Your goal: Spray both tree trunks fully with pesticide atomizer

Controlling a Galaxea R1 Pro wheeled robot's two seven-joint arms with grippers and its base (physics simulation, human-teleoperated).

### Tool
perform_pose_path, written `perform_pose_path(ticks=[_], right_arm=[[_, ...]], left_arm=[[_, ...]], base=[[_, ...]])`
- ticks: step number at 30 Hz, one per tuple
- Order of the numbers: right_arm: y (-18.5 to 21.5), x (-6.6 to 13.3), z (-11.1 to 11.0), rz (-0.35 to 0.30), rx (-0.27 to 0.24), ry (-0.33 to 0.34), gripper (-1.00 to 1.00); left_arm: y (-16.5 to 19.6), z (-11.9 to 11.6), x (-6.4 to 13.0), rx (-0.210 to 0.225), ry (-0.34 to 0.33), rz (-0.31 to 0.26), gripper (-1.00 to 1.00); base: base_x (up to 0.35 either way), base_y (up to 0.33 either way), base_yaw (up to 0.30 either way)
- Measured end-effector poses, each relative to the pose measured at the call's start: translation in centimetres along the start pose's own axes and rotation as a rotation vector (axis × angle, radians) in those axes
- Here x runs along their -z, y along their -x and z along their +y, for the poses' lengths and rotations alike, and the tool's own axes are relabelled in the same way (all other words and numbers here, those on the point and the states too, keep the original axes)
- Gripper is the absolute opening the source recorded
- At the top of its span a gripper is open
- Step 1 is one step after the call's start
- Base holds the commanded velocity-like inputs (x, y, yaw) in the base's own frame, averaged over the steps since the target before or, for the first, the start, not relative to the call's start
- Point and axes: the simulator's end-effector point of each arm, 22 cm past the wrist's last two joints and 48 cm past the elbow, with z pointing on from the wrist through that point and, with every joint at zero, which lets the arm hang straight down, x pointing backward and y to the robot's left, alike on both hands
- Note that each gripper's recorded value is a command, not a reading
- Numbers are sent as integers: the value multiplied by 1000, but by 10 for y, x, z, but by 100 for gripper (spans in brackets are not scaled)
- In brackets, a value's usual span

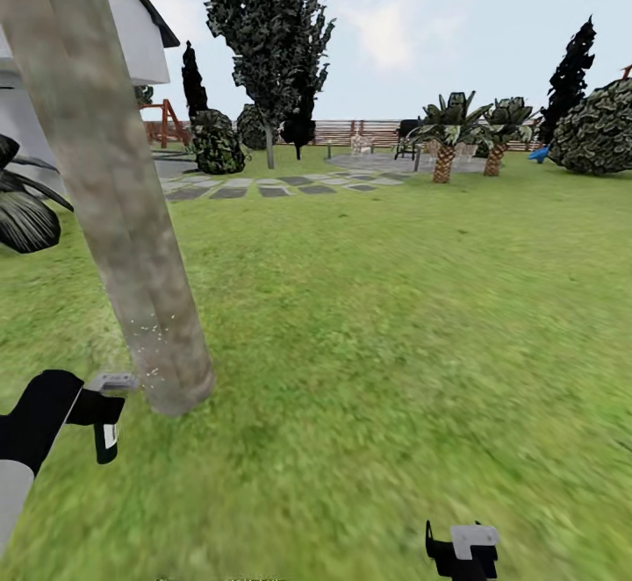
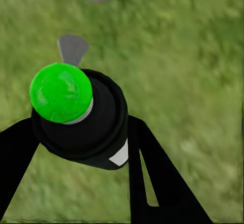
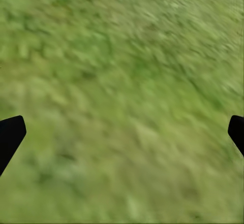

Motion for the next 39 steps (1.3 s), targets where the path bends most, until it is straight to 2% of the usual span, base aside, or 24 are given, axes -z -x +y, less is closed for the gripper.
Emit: perform_pose_path(ticks=[7,11,13,15,18,29,39], right_arm=[[0,0,0,0,0,0,100],[0,0,0,0,0,0,100],[0,0,-1,0,0,-3,100],[0,0,-1,0,0,-2,100],[0,0,-1,0,-1,-1,100],[0,0,-1,0,-1,-3,100],[0,0,0,0,-1,-1,100]], left_arm=[[1,1,1,12,-4,-6,-100],[-7,1,-4,10,-3,15,-100],[-21,0,-15,7,-10,42,-100],[-37,5,-31,-12,12,53,-100],[-48,7,-40,-15,26,61,-100],[-45,6,-40,-18,30,49,-100],[-62,-3,-49,-14,10,89,-100]], base=[[156,-248,78],[243,-189,0],[245,-186,0],[245,-185,0],[219,-201,0],[76,-259,220],[256,-135,37]])
